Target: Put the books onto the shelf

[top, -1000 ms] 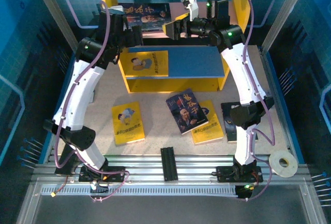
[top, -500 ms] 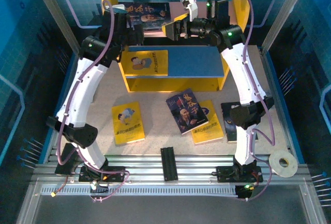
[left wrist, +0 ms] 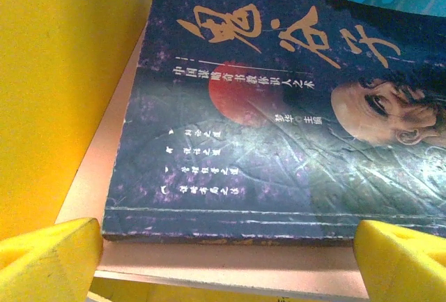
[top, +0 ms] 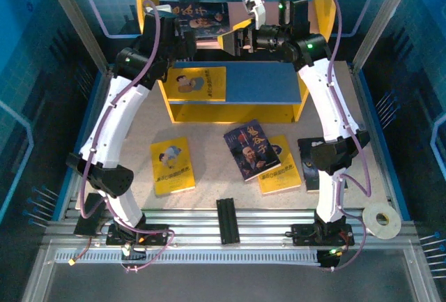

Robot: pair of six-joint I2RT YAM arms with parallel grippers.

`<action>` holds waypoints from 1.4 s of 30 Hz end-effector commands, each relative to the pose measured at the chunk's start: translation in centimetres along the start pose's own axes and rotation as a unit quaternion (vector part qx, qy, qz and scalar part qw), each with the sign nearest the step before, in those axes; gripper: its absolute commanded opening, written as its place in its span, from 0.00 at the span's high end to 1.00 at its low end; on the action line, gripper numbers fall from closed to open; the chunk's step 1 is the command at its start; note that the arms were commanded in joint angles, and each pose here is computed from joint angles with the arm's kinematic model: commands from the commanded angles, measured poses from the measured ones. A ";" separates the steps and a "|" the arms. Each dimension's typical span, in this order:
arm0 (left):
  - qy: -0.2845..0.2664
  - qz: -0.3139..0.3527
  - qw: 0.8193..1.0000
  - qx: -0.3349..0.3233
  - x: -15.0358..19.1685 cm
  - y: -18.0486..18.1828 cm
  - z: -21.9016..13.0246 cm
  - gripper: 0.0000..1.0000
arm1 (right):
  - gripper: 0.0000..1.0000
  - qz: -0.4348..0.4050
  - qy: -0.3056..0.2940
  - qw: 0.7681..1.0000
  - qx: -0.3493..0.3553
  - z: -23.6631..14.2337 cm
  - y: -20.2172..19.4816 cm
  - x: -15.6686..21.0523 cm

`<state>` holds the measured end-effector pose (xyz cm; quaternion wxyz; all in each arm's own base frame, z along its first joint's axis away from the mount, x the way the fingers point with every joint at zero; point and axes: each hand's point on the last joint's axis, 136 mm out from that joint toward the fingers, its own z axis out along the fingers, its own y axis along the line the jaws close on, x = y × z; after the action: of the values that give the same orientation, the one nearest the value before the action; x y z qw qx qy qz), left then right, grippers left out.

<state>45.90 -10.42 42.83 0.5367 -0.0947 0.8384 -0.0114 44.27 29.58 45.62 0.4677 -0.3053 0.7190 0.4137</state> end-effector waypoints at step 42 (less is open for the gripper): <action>-0.056 0.001 0.998 -0.010 -1.7 -1.2 0.2 0.03 | 0.00 0.015 0.035 0.999 0.023 -0.4 -0.9 1.7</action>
<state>47.56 -11.62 43.18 0.5681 -0.0975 0.8172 -0.0031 43.35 29.10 45.93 0.4566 -0.3023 0.7234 0.4206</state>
